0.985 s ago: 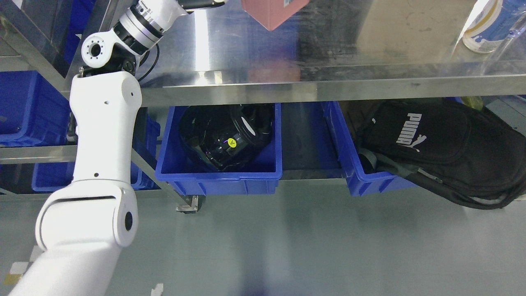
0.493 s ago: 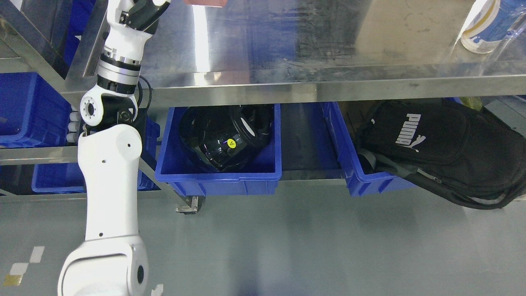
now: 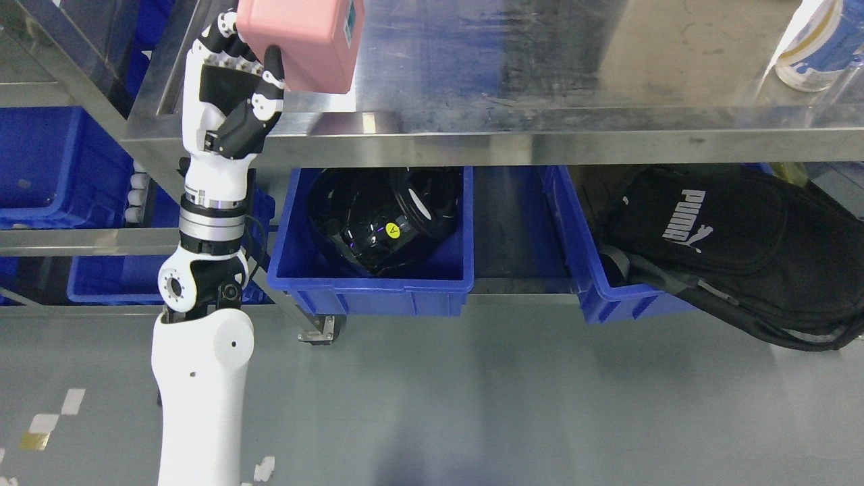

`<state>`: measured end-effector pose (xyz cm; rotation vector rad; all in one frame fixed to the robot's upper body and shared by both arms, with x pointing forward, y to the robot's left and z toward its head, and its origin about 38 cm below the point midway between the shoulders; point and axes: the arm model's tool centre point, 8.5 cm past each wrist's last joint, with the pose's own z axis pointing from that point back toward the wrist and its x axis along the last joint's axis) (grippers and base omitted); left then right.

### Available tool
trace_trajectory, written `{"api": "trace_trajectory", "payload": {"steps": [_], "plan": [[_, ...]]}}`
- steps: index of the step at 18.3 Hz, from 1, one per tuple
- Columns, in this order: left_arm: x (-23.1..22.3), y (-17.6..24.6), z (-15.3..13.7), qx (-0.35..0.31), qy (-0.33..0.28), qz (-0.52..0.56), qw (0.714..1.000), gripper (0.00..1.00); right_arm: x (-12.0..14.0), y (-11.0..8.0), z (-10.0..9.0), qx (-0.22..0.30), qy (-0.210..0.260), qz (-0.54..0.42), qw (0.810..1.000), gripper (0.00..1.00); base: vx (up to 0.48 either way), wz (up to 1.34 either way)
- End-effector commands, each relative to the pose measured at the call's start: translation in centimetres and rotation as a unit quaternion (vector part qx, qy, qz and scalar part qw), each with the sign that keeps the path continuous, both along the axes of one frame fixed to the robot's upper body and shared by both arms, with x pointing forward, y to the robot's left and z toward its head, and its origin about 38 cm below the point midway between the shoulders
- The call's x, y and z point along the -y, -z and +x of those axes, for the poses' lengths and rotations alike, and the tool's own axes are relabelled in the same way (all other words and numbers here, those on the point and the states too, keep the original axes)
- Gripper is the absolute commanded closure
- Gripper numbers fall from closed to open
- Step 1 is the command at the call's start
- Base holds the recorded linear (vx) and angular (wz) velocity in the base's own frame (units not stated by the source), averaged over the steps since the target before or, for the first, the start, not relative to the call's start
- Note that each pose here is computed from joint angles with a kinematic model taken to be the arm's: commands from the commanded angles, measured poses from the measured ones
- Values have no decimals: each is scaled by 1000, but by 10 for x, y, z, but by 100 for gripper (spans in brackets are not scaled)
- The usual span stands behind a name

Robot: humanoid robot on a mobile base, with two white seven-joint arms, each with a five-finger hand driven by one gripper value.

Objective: Place storage box into left shelf container
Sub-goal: 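Hold the pink box aloft in the left hand while turning to the rack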

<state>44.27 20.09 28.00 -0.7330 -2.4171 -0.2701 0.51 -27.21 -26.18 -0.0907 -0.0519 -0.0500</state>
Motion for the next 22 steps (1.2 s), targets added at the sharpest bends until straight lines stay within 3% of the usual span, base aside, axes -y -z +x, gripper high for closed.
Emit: {"api": "trace_trajectory", "payload": {"steps": [1,8,22], "plan": [[21,-8,-47,48,36,14,998,99,12,-1,8,11,10,-9,1000,0,-54,265],[20,16,-55,27,34,13,999,99,12,-1,8,12,10,-10,1000,0,-66,601],[3,36,-61,2,10,7,1000,99,12,-1,8,12,10,-10,1000,0,31,1168]]}}
